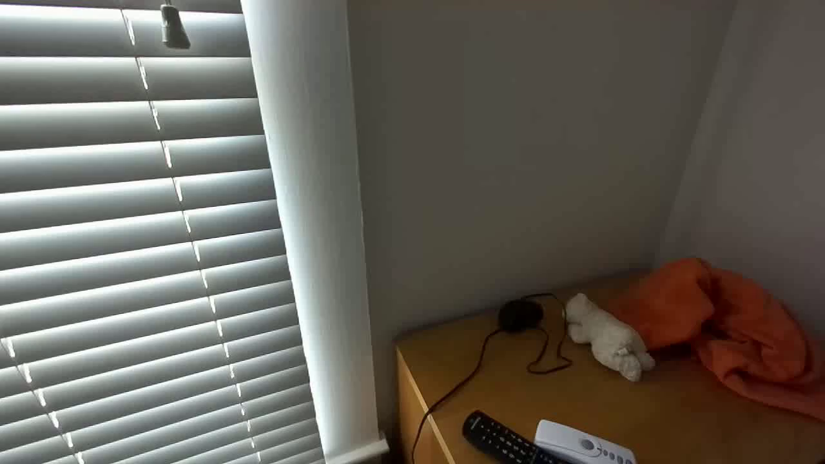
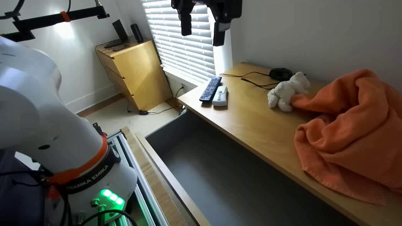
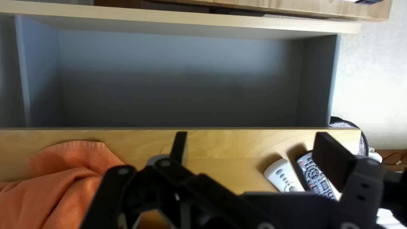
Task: Put the white fluffy toy in the open drawer
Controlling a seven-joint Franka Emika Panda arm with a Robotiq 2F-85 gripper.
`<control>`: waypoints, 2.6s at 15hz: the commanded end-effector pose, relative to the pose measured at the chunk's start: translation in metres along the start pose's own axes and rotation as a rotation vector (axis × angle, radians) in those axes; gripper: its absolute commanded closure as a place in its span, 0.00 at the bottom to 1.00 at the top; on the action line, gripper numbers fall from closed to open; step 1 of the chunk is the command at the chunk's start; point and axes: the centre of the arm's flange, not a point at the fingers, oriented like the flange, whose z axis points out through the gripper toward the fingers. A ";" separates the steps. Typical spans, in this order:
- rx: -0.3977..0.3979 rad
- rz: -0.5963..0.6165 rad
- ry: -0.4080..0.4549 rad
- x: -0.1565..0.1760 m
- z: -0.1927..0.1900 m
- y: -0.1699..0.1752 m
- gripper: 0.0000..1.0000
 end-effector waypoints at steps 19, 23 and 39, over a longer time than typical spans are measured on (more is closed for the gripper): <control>-0.128 0.112 0.148 0.127 0.039 -0.050 0.00; -0.172 0.103 0.198 0.174 0.072 -0.055 0.00; -0.182 0.356 0.277 0.273 0.158 -0.032 0.00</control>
